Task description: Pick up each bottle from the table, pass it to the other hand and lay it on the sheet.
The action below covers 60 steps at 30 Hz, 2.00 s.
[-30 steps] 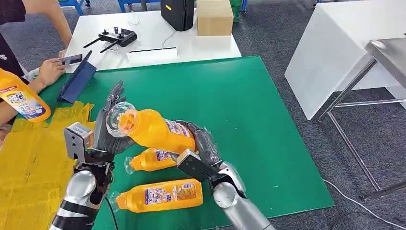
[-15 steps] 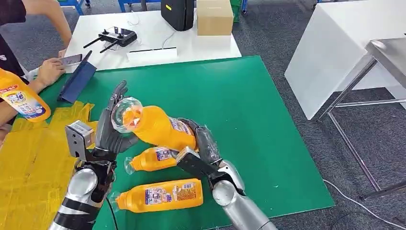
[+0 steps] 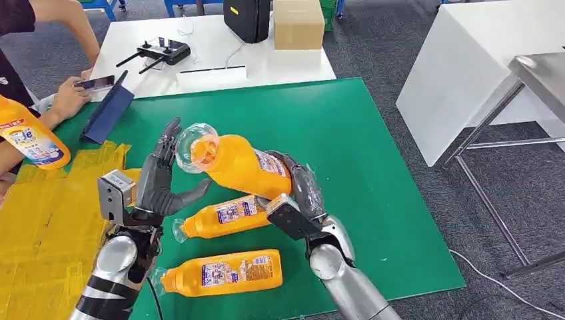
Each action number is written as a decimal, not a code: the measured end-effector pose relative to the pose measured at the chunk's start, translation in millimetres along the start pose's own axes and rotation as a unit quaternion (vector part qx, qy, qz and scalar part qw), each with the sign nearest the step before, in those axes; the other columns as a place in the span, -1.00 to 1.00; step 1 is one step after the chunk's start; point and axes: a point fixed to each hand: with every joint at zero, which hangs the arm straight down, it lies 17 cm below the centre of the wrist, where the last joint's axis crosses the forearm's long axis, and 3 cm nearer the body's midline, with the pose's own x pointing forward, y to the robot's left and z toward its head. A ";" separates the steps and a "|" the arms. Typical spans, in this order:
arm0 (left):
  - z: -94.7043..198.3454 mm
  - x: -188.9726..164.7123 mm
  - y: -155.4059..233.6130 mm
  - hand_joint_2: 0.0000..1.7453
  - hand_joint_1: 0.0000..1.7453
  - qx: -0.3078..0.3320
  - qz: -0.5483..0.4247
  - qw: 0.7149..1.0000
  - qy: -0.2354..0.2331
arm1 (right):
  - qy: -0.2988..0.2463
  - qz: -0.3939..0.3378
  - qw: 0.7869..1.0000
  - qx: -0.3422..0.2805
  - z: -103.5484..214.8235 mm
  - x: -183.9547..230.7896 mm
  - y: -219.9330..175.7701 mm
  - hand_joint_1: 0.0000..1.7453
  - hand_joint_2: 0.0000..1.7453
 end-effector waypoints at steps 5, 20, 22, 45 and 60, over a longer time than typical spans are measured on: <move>0.3 -1.8 2.8 1.00 -1.00 0.003 -0.001 1.000 0.002 | -0.001 -0.001 1.000 -0.009 0.2 0.4 -6.3 1.00 1.00; 6.3 4.0 -20.5 1.00 -1.00 -0.061 0.098 0.993 0.004 | -0.003 -0.002 1.000 -0.011 -0.5 0.9 -8.5 1.00 1.00; 9.6 10.4 -27.5 1.00 -1.00 -0.084 0.131 0.988 -0.004 | -0.003 -0.001 1.000 -0.010 -1.2 0.0 -7.7 1.00 1.00; 36.0 31.7 -69.0 1.00 -1.00 -0.155 0.162 0.974 -0.025 | 0.000 -0.001 1.000 -0.010 -3.4 -3.0 -4.7 1.00 1.00; 29.5 38.7 -76.2 1.00 -1.00 -0.148 0.149 0.977 -0.037 | -0.010 0.029 0.995 0.092 -4.8 14.0 82.9 1.00 1.00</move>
